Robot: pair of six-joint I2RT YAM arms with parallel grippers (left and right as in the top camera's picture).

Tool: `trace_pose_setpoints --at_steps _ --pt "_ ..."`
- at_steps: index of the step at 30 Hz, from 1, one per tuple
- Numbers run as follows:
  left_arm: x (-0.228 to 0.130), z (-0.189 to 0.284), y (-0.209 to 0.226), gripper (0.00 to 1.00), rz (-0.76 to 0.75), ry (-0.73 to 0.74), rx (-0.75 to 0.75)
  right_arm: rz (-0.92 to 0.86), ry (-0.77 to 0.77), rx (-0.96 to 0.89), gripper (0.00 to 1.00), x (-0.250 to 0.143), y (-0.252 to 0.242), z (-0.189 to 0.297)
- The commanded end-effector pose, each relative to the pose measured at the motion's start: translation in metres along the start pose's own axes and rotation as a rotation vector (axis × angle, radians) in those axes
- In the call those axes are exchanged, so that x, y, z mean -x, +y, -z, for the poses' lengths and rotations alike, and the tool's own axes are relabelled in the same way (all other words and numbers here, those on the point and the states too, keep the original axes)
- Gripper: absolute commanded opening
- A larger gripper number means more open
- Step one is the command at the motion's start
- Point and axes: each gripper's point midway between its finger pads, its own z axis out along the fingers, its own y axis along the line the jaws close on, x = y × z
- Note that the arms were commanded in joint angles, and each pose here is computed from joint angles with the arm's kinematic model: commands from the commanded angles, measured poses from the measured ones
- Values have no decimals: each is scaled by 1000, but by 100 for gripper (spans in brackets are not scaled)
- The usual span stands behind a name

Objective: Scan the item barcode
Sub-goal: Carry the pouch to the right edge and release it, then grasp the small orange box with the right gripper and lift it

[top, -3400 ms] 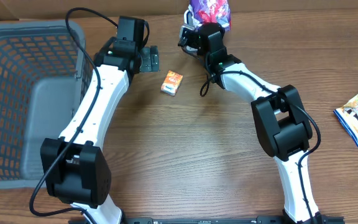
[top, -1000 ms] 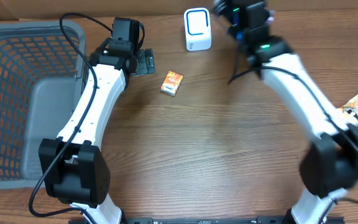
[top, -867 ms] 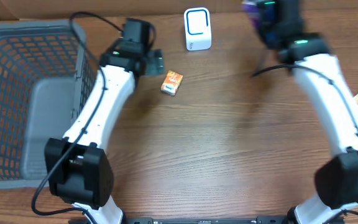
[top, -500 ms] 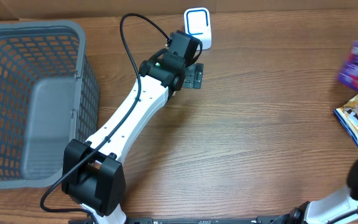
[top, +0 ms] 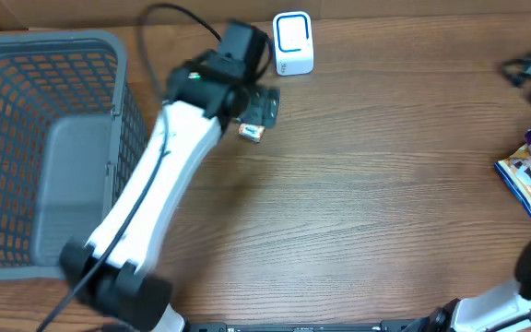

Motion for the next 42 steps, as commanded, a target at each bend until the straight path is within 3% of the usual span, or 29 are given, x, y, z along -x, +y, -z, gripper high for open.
trace_pose_setpoints --at_steps 1,4,6,7,13,16,20,29,34,42 --pt "35 104 18 100 20 -269 -12 148 158 300 100 -48 110 -34" --pt "36 135 30 100 43 -343 -3 177 345 336 100 -110 150 -87" --pt "33 147 35 100 50 -365 9 236 405 257 98 -142 165 -128" --pt "27 154 41 100 52 -363 27 380 404 160 100 -168 178 -164" --pt "-2 149 59 100 33 -256 126 1046 318 23 100 -221 210 -232" --pt "-6 148 63 100 28 -238 150 1192 282 -2 100 -238 222 -252" --pt "-5 149 71 100 37 -244 193 1236 244 -16 100 -246 226 -274" --pt "1 151 73 99 57 -272 208 1330 356 -12 99 -279 197 -302" --pt "3 151 76 100 61 -281 225 1427 423 5 100 -298 192 -302" --pt "3 151 76 100 61 -281 229 1392 513 130 100 -326 196 -294"
